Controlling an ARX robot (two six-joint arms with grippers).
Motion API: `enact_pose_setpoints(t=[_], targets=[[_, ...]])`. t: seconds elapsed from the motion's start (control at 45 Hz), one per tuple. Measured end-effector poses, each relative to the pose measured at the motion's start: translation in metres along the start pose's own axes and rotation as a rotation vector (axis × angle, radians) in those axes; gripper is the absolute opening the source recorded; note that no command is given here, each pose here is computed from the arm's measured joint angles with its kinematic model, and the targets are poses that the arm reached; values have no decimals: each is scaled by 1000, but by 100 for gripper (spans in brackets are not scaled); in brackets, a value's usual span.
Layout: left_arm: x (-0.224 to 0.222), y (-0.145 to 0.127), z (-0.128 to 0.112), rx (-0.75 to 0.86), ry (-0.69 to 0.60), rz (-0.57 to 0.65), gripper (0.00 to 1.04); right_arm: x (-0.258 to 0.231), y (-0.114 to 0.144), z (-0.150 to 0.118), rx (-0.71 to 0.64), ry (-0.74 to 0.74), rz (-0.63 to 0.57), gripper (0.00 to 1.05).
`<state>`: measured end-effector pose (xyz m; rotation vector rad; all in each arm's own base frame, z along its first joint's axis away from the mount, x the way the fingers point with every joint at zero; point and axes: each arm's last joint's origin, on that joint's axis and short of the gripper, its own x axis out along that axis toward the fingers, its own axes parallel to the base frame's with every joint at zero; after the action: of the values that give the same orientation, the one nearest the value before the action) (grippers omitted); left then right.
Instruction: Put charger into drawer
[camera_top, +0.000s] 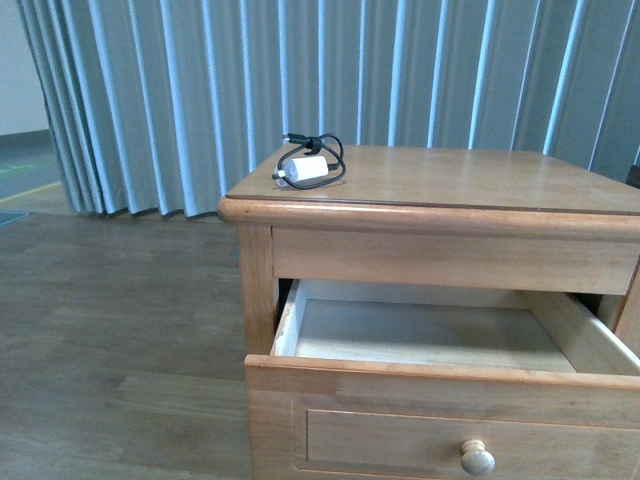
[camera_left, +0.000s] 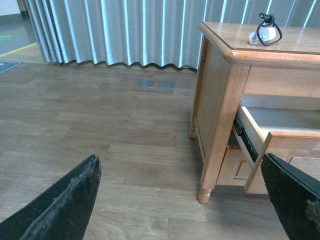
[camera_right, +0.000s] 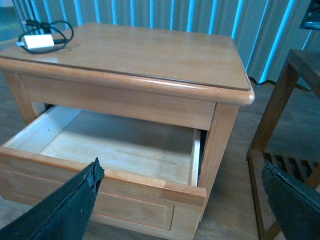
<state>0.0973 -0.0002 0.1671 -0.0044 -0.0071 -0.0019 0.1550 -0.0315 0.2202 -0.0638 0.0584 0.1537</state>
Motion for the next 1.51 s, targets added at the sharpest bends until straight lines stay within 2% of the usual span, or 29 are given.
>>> enact_pose_setpoints(t=[0.155, 0.488, 0.555, 0.622, 0.755, 0.932, 1.088, 1.199, 1.354, 1.488, 1.51], targets=[[0, 0, 0, 0, 0, 0, 99, -21, -12, -2, 80, -14, 14, 96], [0, 0, 0, 0, 0, 0, 99, -22, -13, -2, 99, -14, 12, 96], [0, 0, 0, 0, 0, 0, 99, -23, -9, -6, 74, -47, -113, 84], [0, 0, 0, 0, 0, 0, 99, -25, -2, -13, 69, -56, -166, 70], [0, 0, 0, 0, 0, 0, 99, -28, 12, -24, 68, -54, -163, 40], [0, 0, 0, 0, 0, 0, 99, -31, 21, -32, 64, -55, -163, 13], [0, 0, 0, 0, 0, 0, 99, -31, 22, -33, 62, -59, -155, 47], [0, 0, 0, 0, 0, 0, 99, -31, 23, -33, 62, -58, -155, 64], [0, 0, 0, 0, 0, 0, 99, -31, 23, -33, 63, -58, -154, 98], [0, 0, 0, 0, 0, 2, 99, -31, 23, -33, 62, -58, -155, 96], [0, 0, 0, -19, 1, 32, 99, -31, 23, -33, 62, -58, -155, 96]])
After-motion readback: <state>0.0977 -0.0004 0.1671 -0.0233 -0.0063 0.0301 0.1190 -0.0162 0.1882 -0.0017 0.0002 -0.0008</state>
